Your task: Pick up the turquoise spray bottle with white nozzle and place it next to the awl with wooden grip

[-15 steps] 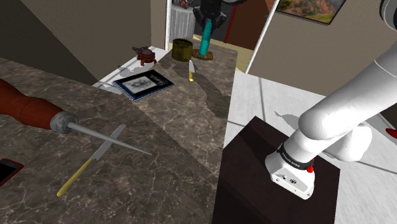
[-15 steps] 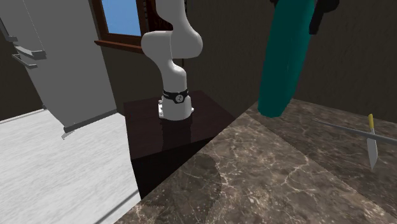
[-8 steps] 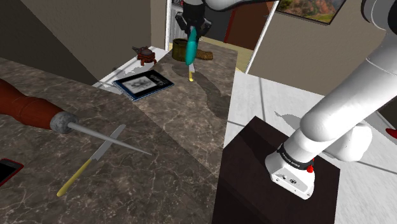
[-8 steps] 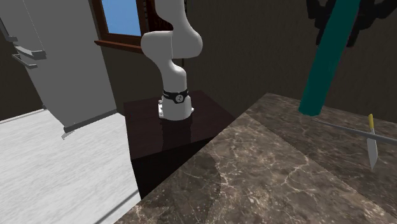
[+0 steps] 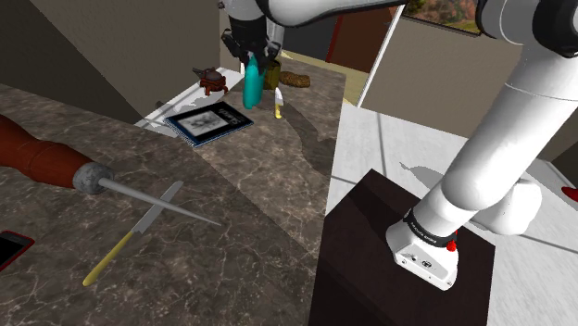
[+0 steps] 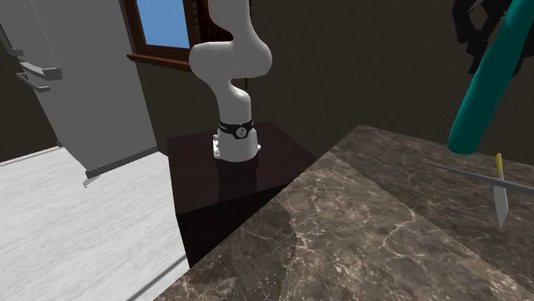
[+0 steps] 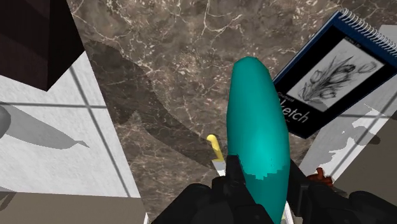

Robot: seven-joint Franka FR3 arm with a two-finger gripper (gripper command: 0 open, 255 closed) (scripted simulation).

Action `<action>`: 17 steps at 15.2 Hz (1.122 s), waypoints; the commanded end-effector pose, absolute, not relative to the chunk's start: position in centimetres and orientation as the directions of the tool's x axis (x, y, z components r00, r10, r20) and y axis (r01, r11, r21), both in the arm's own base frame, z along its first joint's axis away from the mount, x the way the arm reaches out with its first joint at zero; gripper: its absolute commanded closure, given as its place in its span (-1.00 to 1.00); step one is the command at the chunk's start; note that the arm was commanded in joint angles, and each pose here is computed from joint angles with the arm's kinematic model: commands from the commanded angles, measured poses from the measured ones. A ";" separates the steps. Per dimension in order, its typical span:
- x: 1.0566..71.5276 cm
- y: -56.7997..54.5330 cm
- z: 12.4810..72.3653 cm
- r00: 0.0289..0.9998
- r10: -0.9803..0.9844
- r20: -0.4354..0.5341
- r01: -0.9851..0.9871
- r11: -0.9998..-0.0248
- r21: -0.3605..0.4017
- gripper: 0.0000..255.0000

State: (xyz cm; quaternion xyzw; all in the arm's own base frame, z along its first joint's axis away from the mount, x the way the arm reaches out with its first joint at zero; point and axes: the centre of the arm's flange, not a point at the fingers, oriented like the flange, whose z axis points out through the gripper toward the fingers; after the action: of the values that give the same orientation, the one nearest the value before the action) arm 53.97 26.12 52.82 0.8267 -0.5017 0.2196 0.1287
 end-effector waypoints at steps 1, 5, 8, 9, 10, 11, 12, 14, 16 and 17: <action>53.9 28.9 52.4 0.398 -0.774 0.493 -0.887 -0.462 -0.009 1.00; 53.9 34.1 51.3 0.398 -0.774 0.493 -0.887 -0.462 -0.009 1.00; 54.0 37.4 50.5 0.398 -0.774 0.493 -0.887 -0.462 -0.009 1.00; 54.0 37.4 50.0 0.398 -0.774 0.493 -0.887 -0.462 -0.009 1.00; 54.0 37.4 49.5 0.398 -0.774 0.493 -0.887 -0.462 -0.009 1.00; 54.0 37.4 49.0 0.398 -0.774 0.493 -0.887 -0.462 -0.009 1.00; 54.0 37.4 48.4 0.398 -0.774 0.493 -0.887 -0.462 -0.009 1.00; 54.0 37.4 47.4 0.398 -0.774 0.493 -0.887 -0.462 -0.009 1.00; 54.0 37.4 46.3 0.398 -0.774 0.493 -0.887 -0.462 -0.009 1.00; 54.0 37.4 45.8 0.398 -0.774 0.493 -0.887 -0.462 -0.009 1.00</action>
State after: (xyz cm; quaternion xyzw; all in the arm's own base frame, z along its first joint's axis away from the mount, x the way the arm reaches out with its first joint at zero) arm 54.03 37.37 46.26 0.8261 -0.5025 0.2199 0.1289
